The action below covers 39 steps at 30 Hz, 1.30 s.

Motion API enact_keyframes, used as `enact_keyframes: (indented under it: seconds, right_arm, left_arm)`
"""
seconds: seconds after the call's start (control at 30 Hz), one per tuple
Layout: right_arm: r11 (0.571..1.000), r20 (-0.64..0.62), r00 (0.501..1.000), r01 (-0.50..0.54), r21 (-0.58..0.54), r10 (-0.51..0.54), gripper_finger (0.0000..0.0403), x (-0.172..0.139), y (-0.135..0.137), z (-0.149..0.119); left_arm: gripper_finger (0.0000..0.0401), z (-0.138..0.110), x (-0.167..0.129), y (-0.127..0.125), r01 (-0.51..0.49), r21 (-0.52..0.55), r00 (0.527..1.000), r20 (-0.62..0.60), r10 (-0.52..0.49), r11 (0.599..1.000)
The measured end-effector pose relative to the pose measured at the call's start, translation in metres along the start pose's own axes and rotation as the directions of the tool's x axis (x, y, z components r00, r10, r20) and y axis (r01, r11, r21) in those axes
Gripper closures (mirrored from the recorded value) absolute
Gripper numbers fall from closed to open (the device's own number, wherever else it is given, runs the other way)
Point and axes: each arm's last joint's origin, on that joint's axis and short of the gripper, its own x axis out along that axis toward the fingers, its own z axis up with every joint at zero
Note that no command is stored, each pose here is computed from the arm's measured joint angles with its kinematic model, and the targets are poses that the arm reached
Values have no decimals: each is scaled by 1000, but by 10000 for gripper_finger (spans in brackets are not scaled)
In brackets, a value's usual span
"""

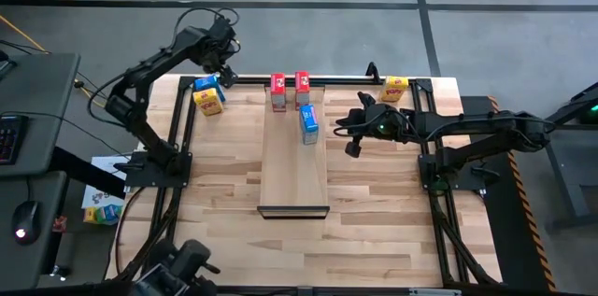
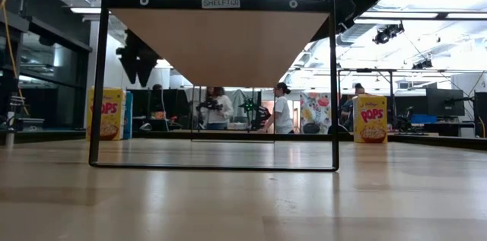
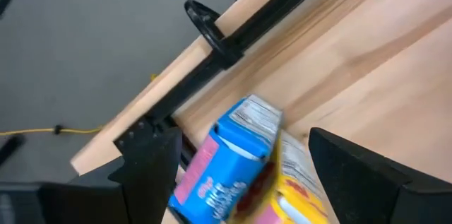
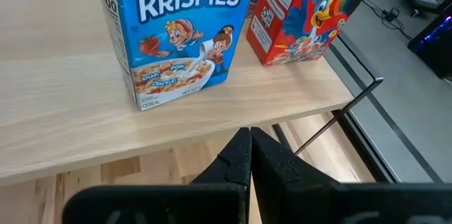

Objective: Stack cereal on shelf
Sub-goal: Put the blue cereal box and aligned with the blue cereal box on the shelf

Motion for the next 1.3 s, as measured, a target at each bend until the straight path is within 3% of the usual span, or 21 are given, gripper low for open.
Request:
enact_keyframes:
  seconds: [0.3, 0.73, 1.07, 1.3]
  right_arm:
    - [1000, 0, 1000, 0, 19, 0, 403, 0, 0, 0]
    - [1000, 0, 1000, 0, 28, 0, 402, 0, 0, 0]
    - [999, 0, 1000, 0, 33, 0, 402, 0, 0, 0]
    - [999, 0, 1000, 0, 34, 0, 402, 0, 0, 0]
  left_arm:
    - [100, -3, 6, 6, 10, 103, 999, -43, -5, 995]
    - [103, -11, 11, 25, 119, 49, 991, -65, -115, 992]
    - [103, -7, 39, 20, 131, 70, 973, -199, -115, 989]
    - [103, -5, 40, 21, 103, 54, 978, -186, -91, 993]
